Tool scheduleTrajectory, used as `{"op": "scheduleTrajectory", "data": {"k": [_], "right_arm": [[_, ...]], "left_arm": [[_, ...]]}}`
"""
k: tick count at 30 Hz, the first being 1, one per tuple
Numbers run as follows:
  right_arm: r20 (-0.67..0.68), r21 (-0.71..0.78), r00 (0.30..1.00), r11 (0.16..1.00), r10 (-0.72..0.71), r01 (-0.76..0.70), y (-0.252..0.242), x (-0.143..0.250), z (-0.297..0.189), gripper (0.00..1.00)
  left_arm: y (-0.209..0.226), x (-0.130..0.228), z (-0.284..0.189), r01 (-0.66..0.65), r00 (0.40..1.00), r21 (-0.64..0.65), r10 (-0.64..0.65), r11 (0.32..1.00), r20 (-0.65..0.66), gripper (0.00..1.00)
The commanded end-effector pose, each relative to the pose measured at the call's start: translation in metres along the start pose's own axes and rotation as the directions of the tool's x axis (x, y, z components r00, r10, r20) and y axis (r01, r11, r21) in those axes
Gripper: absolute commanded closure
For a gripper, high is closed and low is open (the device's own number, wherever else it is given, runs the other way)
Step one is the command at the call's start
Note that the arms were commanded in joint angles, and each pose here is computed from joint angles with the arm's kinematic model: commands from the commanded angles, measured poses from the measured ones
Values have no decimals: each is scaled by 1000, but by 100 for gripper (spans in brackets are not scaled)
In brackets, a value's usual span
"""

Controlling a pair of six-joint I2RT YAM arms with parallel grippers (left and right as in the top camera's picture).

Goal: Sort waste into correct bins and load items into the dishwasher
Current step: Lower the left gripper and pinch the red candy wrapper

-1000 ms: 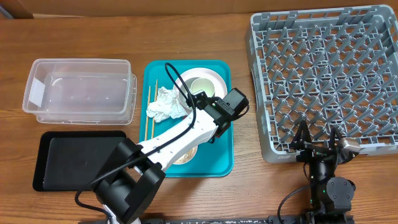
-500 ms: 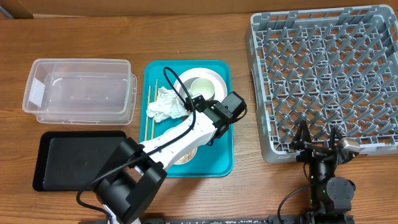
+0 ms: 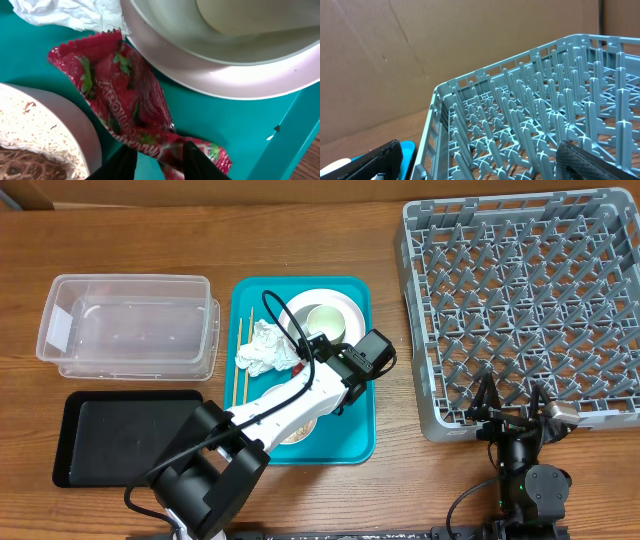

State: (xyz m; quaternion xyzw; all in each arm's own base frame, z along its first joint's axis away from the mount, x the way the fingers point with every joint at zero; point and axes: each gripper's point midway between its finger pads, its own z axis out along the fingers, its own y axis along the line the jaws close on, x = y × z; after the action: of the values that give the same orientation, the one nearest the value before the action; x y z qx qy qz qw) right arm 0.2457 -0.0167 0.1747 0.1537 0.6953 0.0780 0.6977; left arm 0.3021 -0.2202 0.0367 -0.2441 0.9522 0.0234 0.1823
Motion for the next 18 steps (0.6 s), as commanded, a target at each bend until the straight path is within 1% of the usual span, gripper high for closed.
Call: {"op": "scheduleTrajectory", "data": {"k": [1, 3, 7, 16, 18], "right_arm": [[10, 10, 1000, 1000, -6, 6, -3, 0, 0, 0], [10, 10, 1000, 1000, -6, 6, -3, 0, 0, 0], [10, 10, 1000, 1000, -6, 6, -3, 0, 0, 0], [10, 10, 1000, 1000, -6, 6, -3, 0, 0, 0], [10, 10, 1000, 1000, -6, 6, -3, 0, 0, 0]], "left_arm": [[5, -3, 6, 11, 1000, -25, -11, 1000, 23, 69], [5, -3, 6, 11, 1000, -25, -11, 1000, 23, 71], [4, -3, 6, 13, 1000, -21, -12, 1000, 24, 79], [3, -3, 6, 14, 1000, -18, -13, 1000, 24, 87], [3, -3, 6, 14, 1000, -18, -13, 1000, 24, 87]]}}
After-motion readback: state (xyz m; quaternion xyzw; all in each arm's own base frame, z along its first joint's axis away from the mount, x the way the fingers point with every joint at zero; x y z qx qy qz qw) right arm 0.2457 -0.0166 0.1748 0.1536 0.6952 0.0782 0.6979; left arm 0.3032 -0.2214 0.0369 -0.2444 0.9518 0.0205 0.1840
